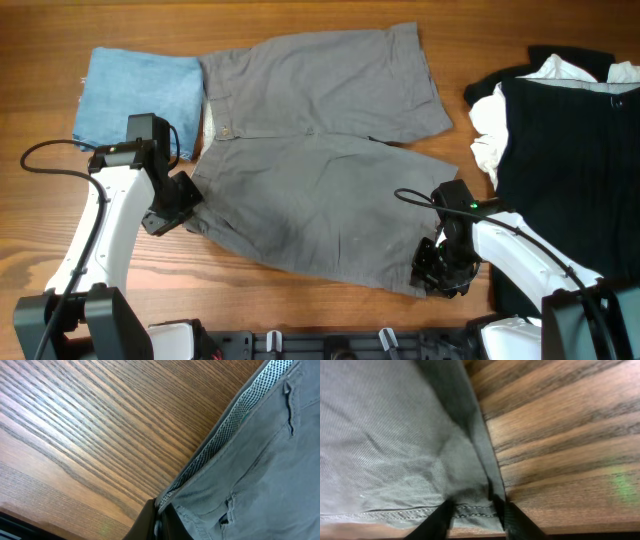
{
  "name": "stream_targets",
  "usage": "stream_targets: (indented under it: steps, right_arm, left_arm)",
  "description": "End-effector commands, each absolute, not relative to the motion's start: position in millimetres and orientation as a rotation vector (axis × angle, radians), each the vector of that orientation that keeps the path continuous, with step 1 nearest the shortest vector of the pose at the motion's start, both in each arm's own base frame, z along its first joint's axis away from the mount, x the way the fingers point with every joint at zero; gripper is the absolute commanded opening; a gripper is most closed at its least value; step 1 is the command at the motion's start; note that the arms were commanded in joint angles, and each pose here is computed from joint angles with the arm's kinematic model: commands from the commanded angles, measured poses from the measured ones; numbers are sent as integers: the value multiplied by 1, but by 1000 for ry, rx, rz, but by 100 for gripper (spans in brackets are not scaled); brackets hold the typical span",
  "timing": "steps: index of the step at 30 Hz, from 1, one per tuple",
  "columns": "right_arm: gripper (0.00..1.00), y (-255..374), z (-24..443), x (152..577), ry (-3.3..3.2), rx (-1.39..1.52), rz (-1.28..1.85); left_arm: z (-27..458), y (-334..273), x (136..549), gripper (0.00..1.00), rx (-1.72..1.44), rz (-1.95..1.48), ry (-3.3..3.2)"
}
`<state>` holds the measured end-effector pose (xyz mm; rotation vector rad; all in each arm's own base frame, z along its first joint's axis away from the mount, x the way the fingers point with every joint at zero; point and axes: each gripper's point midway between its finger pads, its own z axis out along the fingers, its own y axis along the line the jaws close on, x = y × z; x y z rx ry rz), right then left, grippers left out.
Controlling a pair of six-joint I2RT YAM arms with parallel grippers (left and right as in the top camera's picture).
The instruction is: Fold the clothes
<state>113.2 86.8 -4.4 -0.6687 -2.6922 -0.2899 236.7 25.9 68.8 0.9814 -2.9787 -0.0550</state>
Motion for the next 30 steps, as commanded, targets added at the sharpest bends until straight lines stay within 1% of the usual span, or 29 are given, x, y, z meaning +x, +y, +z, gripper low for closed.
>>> stream_targets:
  steps: [1,2,4,11,13,15,16,18,23,27,29,30]
  right_arm:
    - [64,86,-6,114,-2701,-673,-282]
    - [66,92,-3,112,-2673,-677,-322]
    - [66,103,1,110,-2628,-681,-402]
    - [67,102,1,109,-2622,-696,-393]
    - [65,102,1,109,-2623,-693,-391]
    - [63,92,-2,109,-2654,-695,-318]
    - [60,87,-4,109,-2663,-706,-275]
    - [59,84,-5,107,-2659,-730,-248]
    - [55,83,-19,110,-2672,-831,-253]
    - [49,82,-21,112,-2684,-833,-243]
    - [45,82,-21,111,-2685,-829,-242]
    - [32,81,-20,111,-2683,-828,-240]
  left_arm:
    - [73,29,240,4,971,-80,-3006]
    - [73,29,240,4,971,-80,-3006]
    - [73,29,239,4,970,-81,-3003]
    - [73,28,239,4,969,-81,-3004]
    - [73,29,239,5,969,-81,-3003]
    - [73,29,239,5,969,-82,-3004]
    - [73,29,239,6,969,-81,-3004]
    - [73,28,239,6,969,-81,-3004]
    - [73,29,239,6,969,-80,-3004]
    - [73,28,239,6,969,-80,-3003]
    - [73,28,239,6,969,-80,-3004]
    - [73,28,239,6,969,-80,-3004]
